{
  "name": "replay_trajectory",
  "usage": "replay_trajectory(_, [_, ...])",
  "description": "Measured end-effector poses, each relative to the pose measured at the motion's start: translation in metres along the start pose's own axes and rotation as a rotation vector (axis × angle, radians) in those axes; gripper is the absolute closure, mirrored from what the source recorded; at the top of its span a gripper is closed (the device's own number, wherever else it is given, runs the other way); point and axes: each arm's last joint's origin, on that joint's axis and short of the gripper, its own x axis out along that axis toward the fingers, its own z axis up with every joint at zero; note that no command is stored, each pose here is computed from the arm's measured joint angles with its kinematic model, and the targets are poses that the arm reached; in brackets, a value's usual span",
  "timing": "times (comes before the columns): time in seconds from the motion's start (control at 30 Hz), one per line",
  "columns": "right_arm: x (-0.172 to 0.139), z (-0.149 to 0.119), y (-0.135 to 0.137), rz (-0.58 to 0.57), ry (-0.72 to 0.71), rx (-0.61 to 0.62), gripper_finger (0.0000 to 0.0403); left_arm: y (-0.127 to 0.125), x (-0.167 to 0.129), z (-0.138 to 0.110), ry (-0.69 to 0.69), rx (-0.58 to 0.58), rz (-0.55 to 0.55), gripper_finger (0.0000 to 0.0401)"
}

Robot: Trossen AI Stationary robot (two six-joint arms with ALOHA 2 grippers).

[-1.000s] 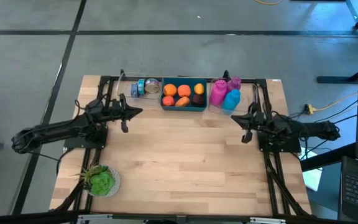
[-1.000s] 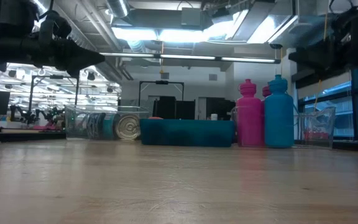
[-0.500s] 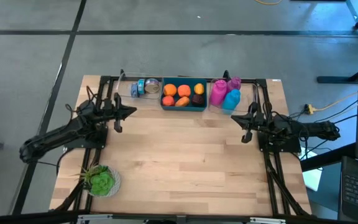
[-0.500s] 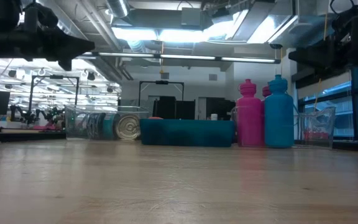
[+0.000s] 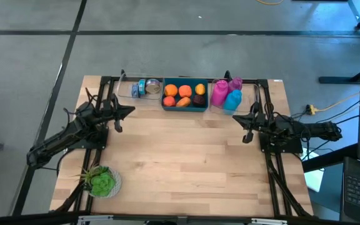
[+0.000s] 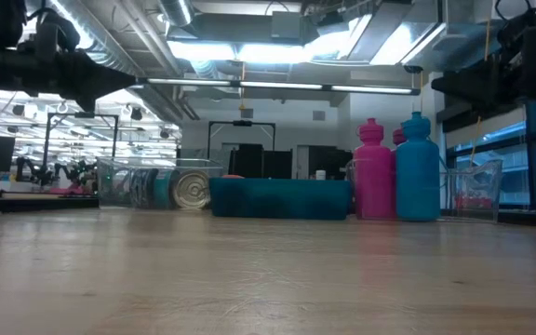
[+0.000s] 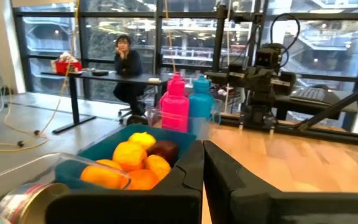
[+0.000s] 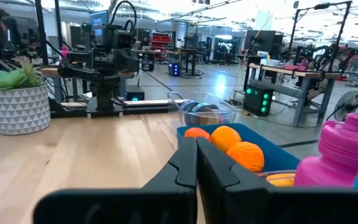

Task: Pick & Place Food Item
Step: Return to Home Position

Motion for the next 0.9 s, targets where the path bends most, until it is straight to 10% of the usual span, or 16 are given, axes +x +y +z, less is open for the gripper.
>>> replay_trajectory(0.9, [-0.0001,0.0003,-0.0015,-0.052,0.004,-0.076,0.0399,0.0041,-0.0005,-0.0025,0.022,0.038,0.115,0.0393])
